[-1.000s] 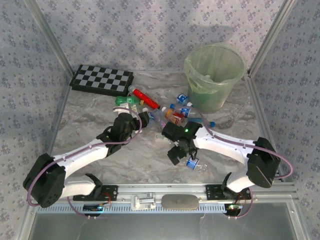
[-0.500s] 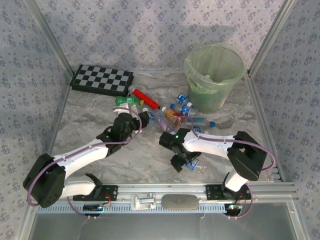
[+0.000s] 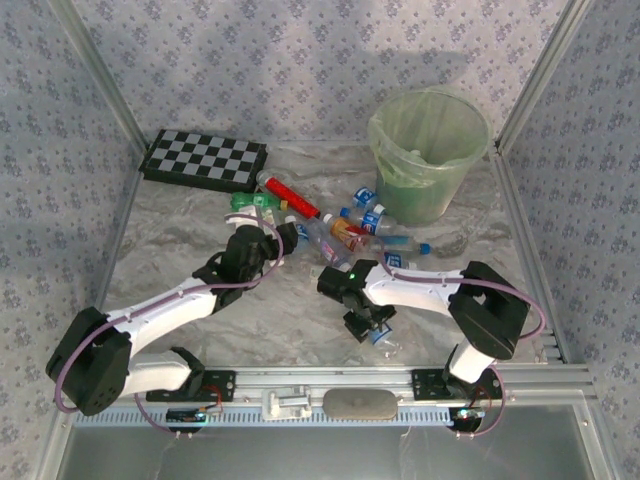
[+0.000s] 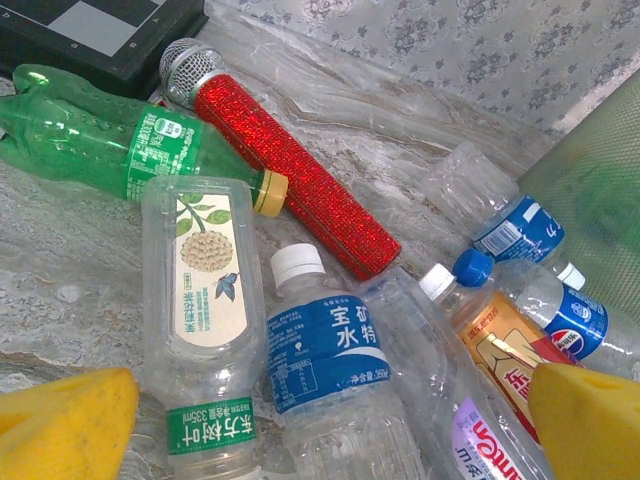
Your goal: Put the plastic bottles in the bin
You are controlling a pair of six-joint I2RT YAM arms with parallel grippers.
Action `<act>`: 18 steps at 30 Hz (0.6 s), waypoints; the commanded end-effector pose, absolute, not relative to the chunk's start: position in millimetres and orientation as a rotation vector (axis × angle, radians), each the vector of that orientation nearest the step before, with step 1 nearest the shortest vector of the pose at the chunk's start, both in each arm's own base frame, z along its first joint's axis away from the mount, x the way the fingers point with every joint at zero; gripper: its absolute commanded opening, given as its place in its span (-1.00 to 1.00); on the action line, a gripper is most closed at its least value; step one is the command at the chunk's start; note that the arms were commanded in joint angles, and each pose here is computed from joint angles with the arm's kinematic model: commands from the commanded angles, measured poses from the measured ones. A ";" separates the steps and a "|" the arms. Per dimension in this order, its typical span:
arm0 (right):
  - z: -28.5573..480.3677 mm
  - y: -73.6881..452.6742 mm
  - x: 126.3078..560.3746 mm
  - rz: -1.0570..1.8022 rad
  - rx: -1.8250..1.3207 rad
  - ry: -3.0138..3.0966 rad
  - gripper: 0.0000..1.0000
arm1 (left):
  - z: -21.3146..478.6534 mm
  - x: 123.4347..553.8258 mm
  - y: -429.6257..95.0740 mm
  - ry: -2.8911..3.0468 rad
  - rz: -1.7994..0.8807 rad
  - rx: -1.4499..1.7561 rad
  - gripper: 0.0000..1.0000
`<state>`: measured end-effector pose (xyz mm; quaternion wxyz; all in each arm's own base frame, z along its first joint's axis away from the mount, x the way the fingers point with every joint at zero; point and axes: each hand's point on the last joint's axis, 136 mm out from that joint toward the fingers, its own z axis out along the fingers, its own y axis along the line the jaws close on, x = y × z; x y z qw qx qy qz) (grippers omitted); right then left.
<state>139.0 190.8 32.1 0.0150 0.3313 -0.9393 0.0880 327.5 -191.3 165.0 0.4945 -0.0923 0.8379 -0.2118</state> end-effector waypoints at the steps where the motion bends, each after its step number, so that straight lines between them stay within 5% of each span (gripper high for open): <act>1: 31.9 193.3 138.1 0.277 1.061 -2.908 0.13 | 169.7 330.4 -186.0 2.012 -0.507 -0.246 1.00; 7: 47.5 208.4 141.7 0.142 1.090 -2.965 0.03 | 169.0 330.8 -181.7 2.009 -0.499 -0.256 1.00; 18: 142.3 257.0 189.9 -0.585 1.085 -3.235 -0.05 | 170.0 327.2 -171.4 1.996 -0.490 -0.276 1.00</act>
